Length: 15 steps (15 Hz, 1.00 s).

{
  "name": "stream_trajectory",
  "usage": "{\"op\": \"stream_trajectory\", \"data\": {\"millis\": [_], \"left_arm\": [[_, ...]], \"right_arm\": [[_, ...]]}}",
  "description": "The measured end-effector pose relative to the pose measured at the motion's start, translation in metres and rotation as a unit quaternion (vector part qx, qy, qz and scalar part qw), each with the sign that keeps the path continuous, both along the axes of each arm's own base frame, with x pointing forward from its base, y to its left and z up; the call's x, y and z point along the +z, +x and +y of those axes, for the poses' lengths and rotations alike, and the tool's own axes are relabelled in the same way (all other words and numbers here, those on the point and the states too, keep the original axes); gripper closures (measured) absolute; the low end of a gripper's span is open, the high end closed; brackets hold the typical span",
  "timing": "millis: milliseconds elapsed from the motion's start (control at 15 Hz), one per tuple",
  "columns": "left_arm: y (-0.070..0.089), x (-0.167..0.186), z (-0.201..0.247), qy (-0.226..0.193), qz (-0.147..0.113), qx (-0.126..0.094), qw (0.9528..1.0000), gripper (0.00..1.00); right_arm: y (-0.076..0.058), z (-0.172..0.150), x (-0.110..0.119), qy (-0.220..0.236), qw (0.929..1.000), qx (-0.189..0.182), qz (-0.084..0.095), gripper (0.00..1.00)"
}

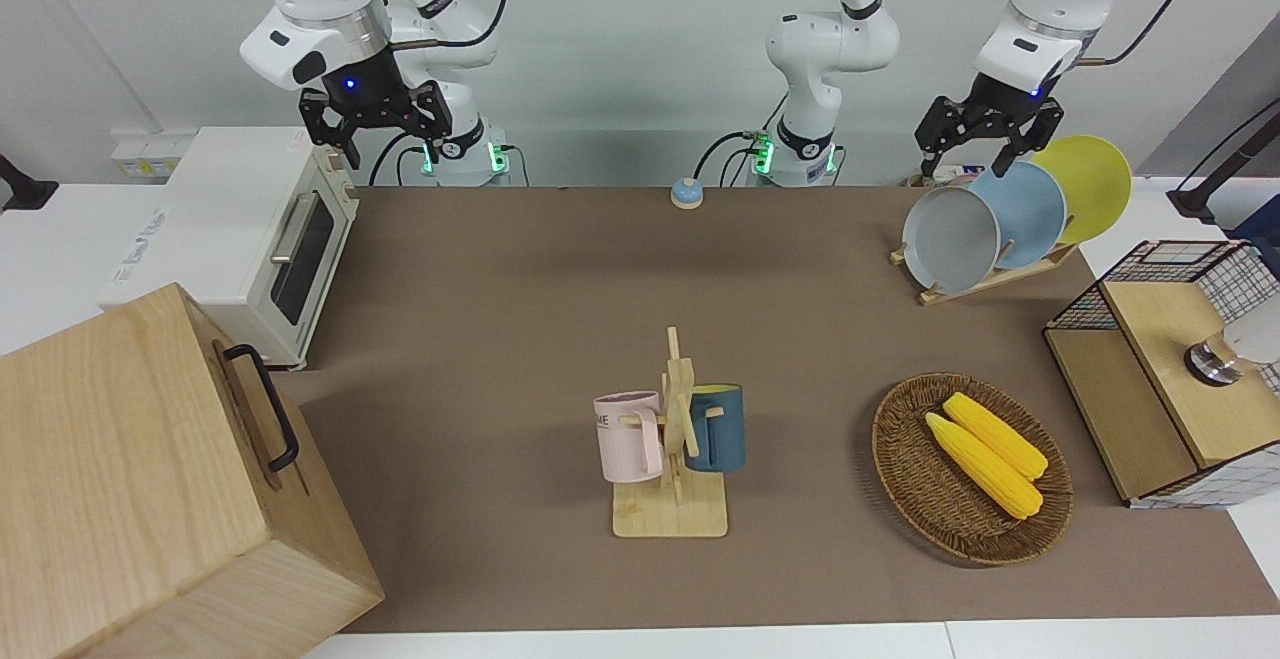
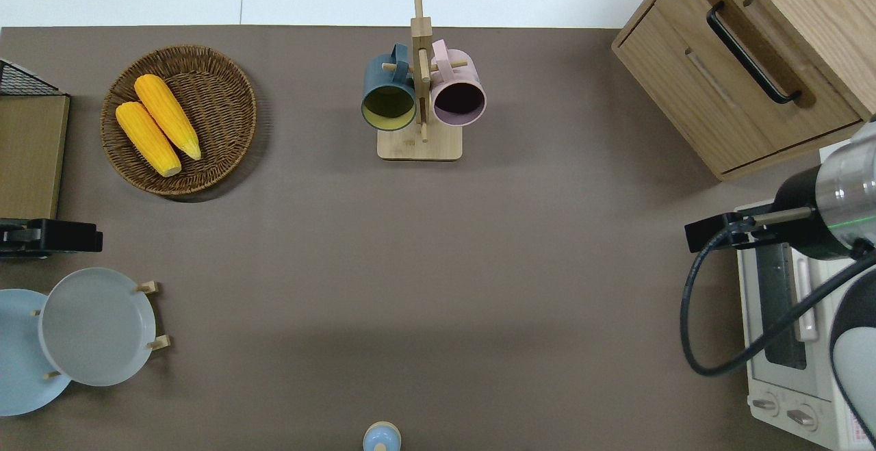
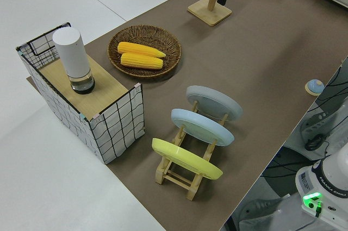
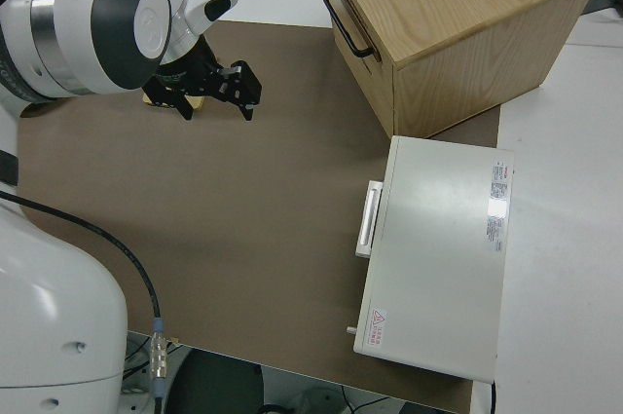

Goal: Pick gray plate from low plate rack and place it on table with left arm

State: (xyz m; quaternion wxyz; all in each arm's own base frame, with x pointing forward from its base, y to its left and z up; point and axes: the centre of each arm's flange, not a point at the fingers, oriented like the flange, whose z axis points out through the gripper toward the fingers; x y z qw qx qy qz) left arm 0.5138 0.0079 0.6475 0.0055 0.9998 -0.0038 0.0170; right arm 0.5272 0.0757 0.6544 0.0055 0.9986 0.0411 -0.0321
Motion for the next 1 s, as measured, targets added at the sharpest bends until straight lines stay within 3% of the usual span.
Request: {"op": "stream_trajectory", "data": {"millis": [467, 800, 1000], "left_arm": [[-0.012, 0.005, 0.07, -0.008, 0.003, 0.056, 0.9984, 0.0], [-0.02, 0.001, 0.089, 0.018, 0.016, 0.049, 0.9985, 0.0], [-0.022, -0.012, 0.097, 0.019, 0.029, 0.055, 0.9979, 0.0]], "right_arm": [[0.0, 0.0, 0.0, 0.0, 1.0, 0.0, 0.0, 0.01], [0.0, 0.0, 0.0, 0.0, 1.0, 0.0, 0.0, 0.01], [0.0, 0.0, 0.0, 0.0, 1.0, 0.0, 0.0, 0.01]]}}
